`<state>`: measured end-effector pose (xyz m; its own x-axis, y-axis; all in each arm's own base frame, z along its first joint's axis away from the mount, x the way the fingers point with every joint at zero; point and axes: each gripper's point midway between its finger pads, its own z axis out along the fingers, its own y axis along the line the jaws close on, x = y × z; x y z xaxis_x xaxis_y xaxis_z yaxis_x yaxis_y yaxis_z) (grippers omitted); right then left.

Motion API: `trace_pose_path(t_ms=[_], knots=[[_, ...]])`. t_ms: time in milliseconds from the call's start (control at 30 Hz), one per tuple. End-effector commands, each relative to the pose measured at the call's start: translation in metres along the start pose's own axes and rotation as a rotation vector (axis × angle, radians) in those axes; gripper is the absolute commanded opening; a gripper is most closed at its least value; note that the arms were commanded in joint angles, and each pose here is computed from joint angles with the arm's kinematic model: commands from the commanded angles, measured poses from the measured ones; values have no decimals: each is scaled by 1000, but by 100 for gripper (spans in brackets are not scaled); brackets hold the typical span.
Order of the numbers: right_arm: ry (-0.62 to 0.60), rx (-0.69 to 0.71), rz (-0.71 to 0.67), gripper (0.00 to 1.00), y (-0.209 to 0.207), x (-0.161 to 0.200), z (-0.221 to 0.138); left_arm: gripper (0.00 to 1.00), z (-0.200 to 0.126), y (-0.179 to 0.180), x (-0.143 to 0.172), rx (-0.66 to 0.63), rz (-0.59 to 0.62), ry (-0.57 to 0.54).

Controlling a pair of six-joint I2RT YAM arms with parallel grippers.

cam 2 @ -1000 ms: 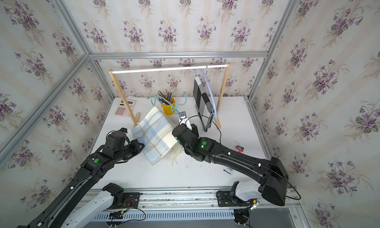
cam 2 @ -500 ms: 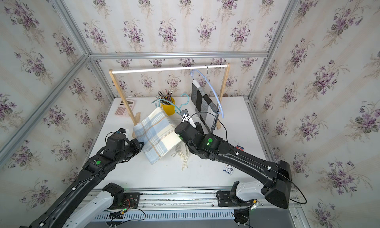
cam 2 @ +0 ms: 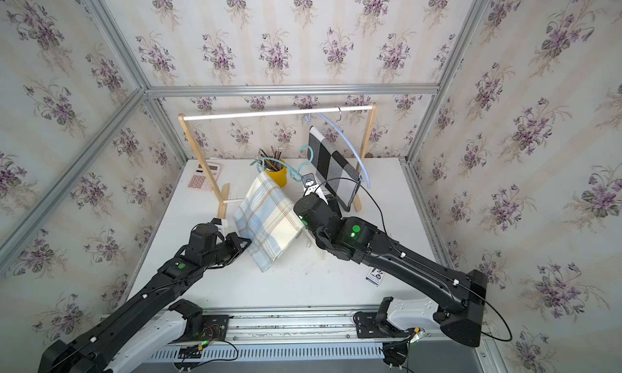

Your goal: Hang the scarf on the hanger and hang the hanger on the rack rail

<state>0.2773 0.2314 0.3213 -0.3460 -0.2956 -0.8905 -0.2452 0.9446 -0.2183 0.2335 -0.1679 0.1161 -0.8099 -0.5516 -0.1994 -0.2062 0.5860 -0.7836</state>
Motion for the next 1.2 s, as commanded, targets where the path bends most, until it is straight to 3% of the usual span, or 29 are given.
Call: trace_pose_path(t_ms=[0,167,367,467,733,833,967,1167], knots=[[-119,126,88,0,-27,-32,-9,0,12,-24,0,112,-37,5],[-139,104,116,0,-26,-37,-11,0,26,-52,7,190,-17,31],[-182,90,162,0,-31,-41,-18,0,44,-64,13,191,-17,82],[-191,79,169,0,-32,-42,-20,23,53,-76,19,228,-14,124],[-194,71,159,0,-35,-42,-25,60,53,-94,23,228,46,153],[-186,75,137,0,-37,-40,-27,67,38,-79,18,147,65,98],[-172,54,86,0,-35,-38,-28,68,-6,-48,7,-45,97,-3],[-139,32,-39,0,-29,-29,-25,67,-86,-75,-24,-82,150,-193]])
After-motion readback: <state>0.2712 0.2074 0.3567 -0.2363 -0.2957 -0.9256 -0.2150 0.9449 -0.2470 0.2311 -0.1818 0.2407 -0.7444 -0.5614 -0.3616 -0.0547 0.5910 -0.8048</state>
